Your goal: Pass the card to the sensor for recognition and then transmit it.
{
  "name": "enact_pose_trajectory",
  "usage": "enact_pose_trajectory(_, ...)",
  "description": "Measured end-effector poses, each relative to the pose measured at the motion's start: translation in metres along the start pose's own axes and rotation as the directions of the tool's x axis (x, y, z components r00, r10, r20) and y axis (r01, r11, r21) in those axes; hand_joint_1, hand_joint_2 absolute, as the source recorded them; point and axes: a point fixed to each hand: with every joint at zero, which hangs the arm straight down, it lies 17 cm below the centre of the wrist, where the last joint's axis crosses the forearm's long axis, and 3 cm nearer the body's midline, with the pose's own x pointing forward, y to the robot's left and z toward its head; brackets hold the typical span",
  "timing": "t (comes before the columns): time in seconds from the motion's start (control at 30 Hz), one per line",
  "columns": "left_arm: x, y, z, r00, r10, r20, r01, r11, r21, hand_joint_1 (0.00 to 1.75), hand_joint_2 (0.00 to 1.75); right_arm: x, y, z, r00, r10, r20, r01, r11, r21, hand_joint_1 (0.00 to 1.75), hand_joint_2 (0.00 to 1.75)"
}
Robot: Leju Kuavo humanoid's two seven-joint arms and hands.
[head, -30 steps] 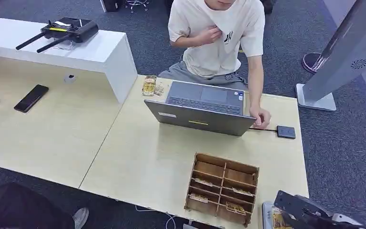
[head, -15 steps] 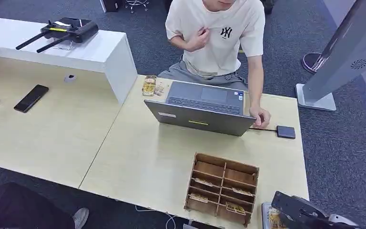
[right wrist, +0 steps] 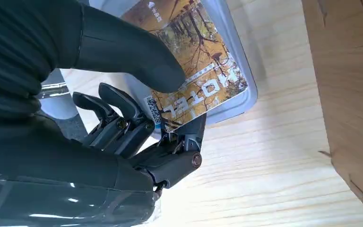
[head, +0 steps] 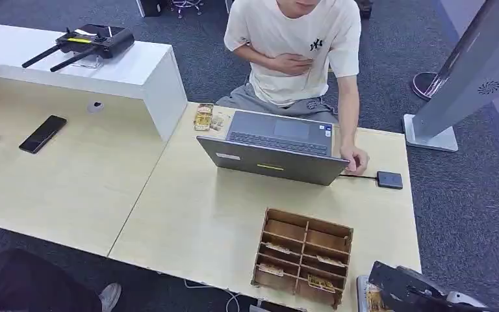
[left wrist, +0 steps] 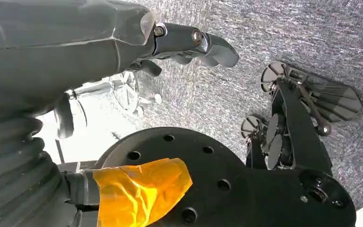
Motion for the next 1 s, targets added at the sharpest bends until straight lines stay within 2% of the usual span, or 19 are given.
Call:
enact_pose_trajectory(0.37,0.0,0.0,0.0,1.0,0.013,-0.001,-0.013,1.0,0.002,0.0,1.75,0.018,-0.018,0.004,0.999,-0.018,0.046,0.02,0.998,-0.054,1.75,1.75)
enact_pose_trajectory(0.8,0.001,0.002,0.0,1.0,0.028,-0.001,-0.028,1.0,0.011,0.0,1.75,0.061,-0.047,0.017,0.983,-0.043,0.18,0.063,0.992,-0.107,1.75,1.75)
enact_pose_trajectory(1.0,0.001,0.002,0.0,1.0,0.031,-0.001,-0.031,0.999,0.013,0.0,1.75,0.068,-0.053,0.02,0.979,-0.039,0.199,0.064,0.991,-0.121,1.75,1.75)
